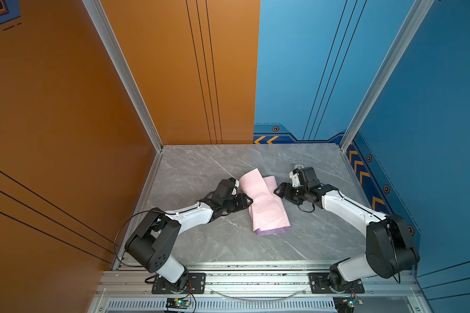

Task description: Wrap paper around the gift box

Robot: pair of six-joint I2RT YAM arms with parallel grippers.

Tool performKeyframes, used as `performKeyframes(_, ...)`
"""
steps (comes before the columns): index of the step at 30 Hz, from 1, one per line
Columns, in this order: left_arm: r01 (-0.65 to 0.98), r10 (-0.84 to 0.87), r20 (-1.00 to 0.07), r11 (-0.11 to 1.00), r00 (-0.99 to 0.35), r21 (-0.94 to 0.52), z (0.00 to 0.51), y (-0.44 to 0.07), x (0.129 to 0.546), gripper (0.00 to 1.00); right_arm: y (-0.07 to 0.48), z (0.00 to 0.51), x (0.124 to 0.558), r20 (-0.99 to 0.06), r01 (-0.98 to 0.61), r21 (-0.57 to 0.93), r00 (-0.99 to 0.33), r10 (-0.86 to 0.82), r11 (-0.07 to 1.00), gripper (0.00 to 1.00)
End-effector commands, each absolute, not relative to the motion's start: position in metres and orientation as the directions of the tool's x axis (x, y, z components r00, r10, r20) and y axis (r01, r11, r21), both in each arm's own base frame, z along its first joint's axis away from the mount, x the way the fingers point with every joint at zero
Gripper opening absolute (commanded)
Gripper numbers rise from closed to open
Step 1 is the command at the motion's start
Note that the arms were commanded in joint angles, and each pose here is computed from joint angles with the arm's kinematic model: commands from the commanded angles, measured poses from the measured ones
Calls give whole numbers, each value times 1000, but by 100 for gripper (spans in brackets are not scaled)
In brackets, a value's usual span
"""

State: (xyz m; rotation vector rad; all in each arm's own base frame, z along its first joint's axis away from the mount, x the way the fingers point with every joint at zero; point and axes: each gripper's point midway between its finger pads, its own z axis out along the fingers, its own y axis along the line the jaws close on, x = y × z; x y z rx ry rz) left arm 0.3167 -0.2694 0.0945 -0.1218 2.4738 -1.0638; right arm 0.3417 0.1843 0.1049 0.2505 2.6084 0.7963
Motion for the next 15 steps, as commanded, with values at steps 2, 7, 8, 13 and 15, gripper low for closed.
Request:
performKeyframes(2,114,-255,-385,687,-887,-718,102,-264,315,53,176,79,340,-290,79,487,-925,246,870,70)
performKeyframes(7,82,-280,-378,700,-883,-709,95,-251,314,53,180,77,341,-290,66,487,-928,233,871,68)
performKeyframes(8,85,-280,-378,695,-882,-714,96,-251,314,54,180,80,341,-296,61,492,-927,233,868,69)
performKeyframes(13,194,-237,-434,643,-869,-741,120,-269,315,60,185,104,343,-327,26,554,-912,246,832,77)
performKeyframes(15,212,-219,-436,634,-873,-743,123,-276,316,61,185,115,344,-343,11,573,-905,252,820,77)
